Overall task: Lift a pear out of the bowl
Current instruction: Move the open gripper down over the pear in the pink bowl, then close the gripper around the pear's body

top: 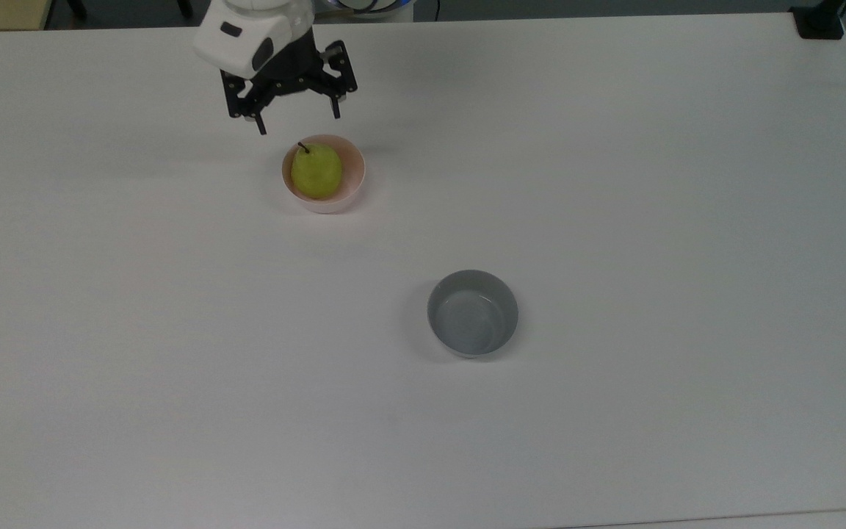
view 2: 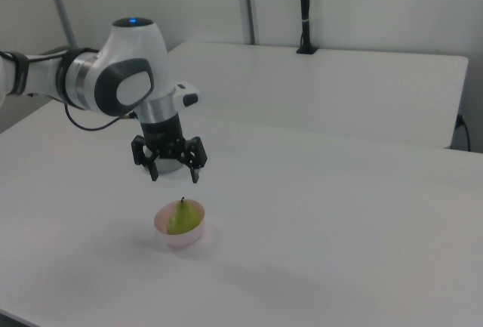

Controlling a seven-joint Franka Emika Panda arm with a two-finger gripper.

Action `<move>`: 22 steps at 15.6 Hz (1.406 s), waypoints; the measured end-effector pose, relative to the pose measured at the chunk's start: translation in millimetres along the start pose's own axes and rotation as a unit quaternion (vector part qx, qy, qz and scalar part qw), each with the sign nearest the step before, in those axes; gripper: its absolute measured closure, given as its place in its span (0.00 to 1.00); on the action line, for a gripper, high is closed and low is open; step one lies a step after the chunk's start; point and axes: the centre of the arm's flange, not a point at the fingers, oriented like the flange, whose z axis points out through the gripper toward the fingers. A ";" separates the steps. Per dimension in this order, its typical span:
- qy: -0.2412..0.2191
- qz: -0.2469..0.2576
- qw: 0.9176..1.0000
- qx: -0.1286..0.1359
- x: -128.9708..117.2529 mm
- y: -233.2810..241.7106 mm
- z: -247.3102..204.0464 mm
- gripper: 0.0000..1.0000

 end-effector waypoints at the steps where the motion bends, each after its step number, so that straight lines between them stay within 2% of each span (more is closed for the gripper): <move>1: 0.001 0.001 1.000 0.000 -1.3 -3.2 8.5 0.00; 6: -0.017 0.000 1.000 0.006 -5.8 -8.8 35.5 0.00; 16: -0.031 -0.009 0.999 0.006 0.6 -15.5 92.2 0.00; 18: -0.035 -0.010 0.999 0.006 1.1 -15.3 98.3 0.07; 19: -0.036 -0.010 0.999 0.007 1.2 -15.2 100.0 0.08; 21: -0.036 -0.010 0.999 0.007 1.4 -15.2 101.0 0.28; 22: -0.035 -0.010 0.999 0.006 1.8 -15.0 99.6 0.35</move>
